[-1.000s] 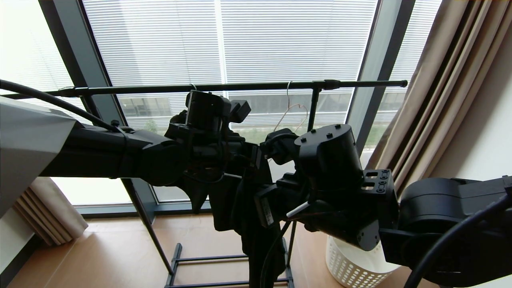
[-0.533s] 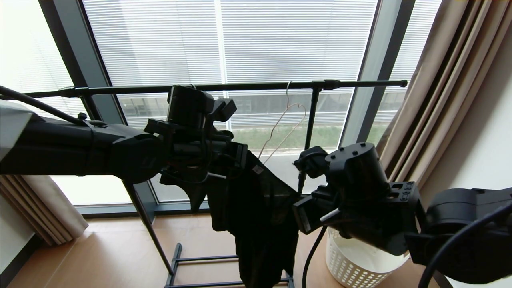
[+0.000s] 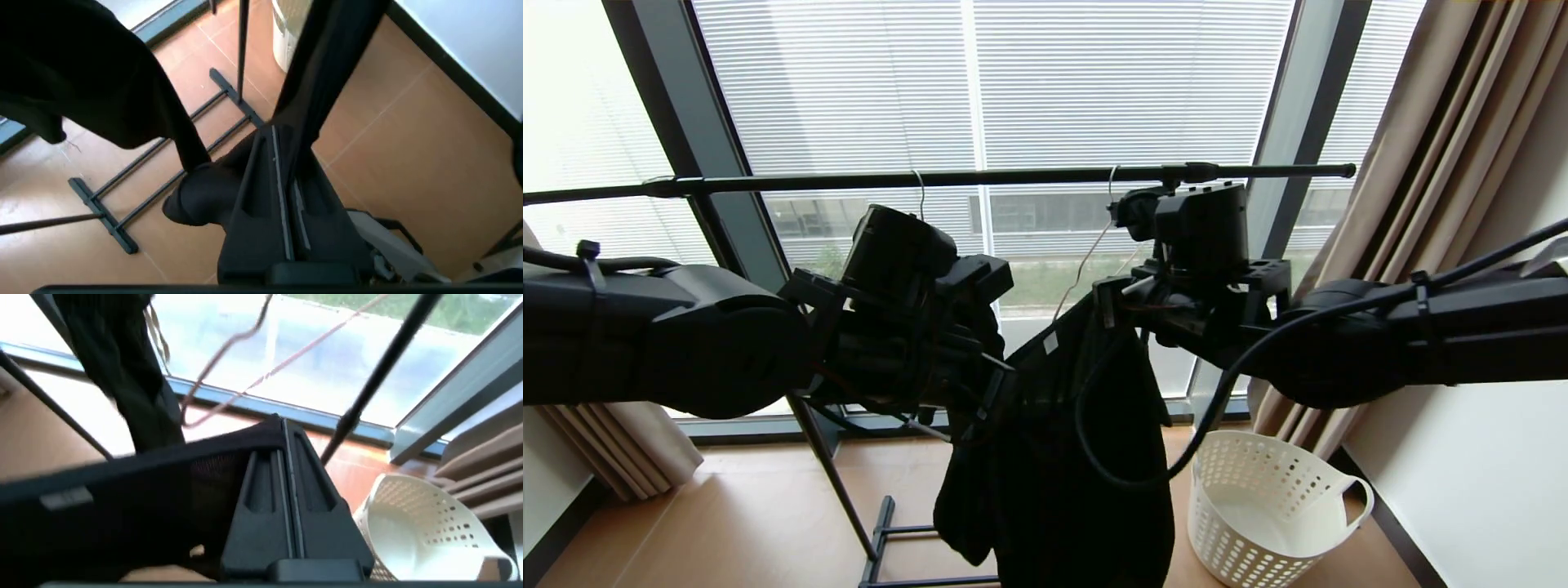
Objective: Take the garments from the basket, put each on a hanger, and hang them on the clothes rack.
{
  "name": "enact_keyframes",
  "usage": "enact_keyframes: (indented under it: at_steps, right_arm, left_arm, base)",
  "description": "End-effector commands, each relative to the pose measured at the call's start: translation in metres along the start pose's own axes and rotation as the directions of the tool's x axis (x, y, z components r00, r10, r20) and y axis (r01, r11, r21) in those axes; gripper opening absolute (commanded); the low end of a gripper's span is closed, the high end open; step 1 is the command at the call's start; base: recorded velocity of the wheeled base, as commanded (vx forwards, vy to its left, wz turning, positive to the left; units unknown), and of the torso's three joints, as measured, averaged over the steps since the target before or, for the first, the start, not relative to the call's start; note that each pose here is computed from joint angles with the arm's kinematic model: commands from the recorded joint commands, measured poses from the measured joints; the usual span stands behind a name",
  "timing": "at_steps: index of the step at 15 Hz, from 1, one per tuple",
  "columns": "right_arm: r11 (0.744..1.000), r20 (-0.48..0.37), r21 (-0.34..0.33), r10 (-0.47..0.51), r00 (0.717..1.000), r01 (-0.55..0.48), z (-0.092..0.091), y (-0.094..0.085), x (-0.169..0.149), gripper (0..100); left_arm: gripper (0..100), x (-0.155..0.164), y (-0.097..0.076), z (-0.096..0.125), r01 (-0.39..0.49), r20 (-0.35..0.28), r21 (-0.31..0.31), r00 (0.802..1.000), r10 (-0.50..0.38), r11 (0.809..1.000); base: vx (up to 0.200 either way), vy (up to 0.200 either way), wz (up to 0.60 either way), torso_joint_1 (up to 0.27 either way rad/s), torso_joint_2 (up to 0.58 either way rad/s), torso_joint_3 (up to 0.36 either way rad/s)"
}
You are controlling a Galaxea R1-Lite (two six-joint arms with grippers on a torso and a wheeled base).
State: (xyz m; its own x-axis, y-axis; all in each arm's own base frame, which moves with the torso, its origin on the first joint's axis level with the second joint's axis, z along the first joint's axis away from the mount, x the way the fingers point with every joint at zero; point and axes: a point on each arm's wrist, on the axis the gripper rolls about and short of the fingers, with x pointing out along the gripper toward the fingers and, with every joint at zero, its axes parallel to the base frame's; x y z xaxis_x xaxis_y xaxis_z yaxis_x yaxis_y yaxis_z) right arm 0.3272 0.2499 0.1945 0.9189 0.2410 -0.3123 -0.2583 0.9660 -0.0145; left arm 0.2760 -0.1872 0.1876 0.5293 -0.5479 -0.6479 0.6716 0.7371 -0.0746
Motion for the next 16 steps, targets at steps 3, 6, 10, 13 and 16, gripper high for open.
enact_keyframes:
  at_steps: [3, 6, 10, 13, 16]
  right_arm:
    - [0.998, 0.020, -0.024, 0.050, 0.999, -0.049, -0.007, 0.038, 0.033, 0]
    - [0.997, 0.026, -0.020, 0.069, 0.997, -0.068, -0.007, 0.043, 0.030, 0]
    - [0.998, 0.022, -0.003, 0.062, 0.998, -0.062, -0.004, 0.032, 0.014, 0]
    - [1.000, 0.014, 0.009, 0.030, 0.999, -0.030, 0.001, 0.010, -0.008, 0]
    - [1.000, -0.008, -0.014, 0.021, 1.000, -0.021, -0.003, -0.012, -0.053, 0]
  left_arm:
    - [0, 0.001, -0.037, -0.001, 0.091, -0.022, 0.008, 0.996, -0.091, 0.996]
    - [0, 0.001, -0.052, 0.005, 0.129, -0.003, -0.015, 0.992, -0.129, 0.991]
    - [0, 0.000, -0.035, 0.001, 0.087, -0.009, -0.051, 0.996, -0.088, 0.995]
    - [0, -0.001, -0.008, 0.000, 0.025, -0.003, -0.097, 1.000, -0.025, 0.995]
    - [0, 0.005, 0.016, 0.004, -0.026, 0.035, -0.133, 0.999, 0.031, 0.991]
  base:
    - [0.000, 0.000, 0.00, 0.000, 0.00, 0.000]
    - [0.000, 0.000, 0.00, 0.000, 0.00, 0.000]
    - [0.000, 0.000, 0.00, 0.000, 0.00, 0.000]
    - [0.000, 0.000, 0.00, 0.000, 0.00, 0.000]
    - [0.000, 0.000, 0.00, 0.000, 0.00, 0.000]
